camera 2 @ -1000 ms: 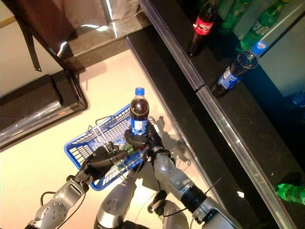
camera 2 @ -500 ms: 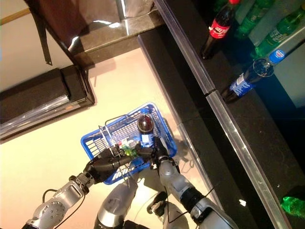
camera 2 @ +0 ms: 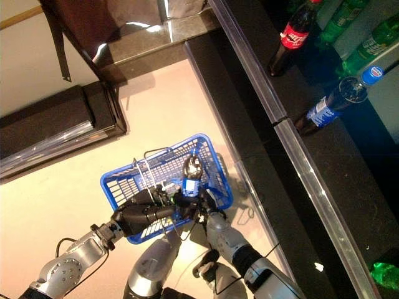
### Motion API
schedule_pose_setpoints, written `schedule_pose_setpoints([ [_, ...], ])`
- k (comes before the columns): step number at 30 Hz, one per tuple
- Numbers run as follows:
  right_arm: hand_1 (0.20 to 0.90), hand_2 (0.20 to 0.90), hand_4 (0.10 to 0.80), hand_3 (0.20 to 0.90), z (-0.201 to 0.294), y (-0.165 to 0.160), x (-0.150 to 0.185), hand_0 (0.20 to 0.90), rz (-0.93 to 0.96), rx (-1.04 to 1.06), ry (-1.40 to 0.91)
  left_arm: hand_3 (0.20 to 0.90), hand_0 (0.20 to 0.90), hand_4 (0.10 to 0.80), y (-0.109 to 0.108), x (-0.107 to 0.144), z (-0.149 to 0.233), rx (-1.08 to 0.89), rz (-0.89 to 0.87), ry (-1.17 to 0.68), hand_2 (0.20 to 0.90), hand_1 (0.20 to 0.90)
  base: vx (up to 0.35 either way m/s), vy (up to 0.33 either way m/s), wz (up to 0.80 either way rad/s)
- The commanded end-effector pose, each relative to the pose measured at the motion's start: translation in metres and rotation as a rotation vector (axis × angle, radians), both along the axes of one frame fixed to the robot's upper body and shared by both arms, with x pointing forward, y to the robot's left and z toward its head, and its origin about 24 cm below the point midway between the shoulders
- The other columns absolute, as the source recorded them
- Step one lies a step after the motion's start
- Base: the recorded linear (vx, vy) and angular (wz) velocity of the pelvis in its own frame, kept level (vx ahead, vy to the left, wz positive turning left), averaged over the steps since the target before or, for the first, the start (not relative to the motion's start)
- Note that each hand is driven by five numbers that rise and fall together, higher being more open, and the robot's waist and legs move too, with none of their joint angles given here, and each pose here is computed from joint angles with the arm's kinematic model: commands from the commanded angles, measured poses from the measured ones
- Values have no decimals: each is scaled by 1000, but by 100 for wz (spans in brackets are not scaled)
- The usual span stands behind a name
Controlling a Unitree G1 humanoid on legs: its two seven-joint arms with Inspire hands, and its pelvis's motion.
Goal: Pick up the drink and place into the basket.
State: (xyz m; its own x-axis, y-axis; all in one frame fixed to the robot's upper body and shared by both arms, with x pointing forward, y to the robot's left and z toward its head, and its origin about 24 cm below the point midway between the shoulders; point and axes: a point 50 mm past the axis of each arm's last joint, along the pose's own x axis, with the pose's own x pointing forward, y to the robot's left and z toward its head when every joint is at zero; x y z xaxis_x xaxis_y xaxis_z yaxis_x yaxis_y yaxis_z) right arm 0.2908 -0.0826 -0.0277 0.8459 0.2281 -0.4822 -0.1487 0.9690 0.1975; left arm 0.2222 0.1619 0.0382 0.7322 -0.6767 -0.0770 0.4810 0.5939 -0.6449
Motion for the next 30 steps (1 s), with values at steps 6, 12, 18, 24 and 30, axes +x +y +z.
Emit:
schedule_pose_setpoints([
  [6, 300, 300, 100, 200, 42, 41, 21, 300, 74, 307, -98, 200, 300, 100, -74, -29, 124, -422, -563, -659, 300, 300, 10, 3, 1],
  [12, 300, 300, 100, 200, 48, 30, 38, 300, -3, 525, 14, 200, 300, 100, -77, -27, 126, -417, -596, -628, 300, 300, 30, 10, 0],
  [18, 300, 300, 100, 200, 55, 7, 55, 300, -111, 683, 74, 200, 300, 100, -76, -28, 128, -427, -625, -613, 300, 300, 0, 0, 0],
  [24, 505, 505, 339, 439, 67, -6, 68, 505, -178, 795, 89, 200, 300, 100, -77, -28, 128, -431, -652, -605, 300, 300, 0, 0, 0],
  [30, 900, 900, 800, 900, 70, -14, 74, 900, -248, 753, 93, 200, 300, 100, -77, -27, 129, -440, -652, -593, 300, 300, 0, 0, 0],
])
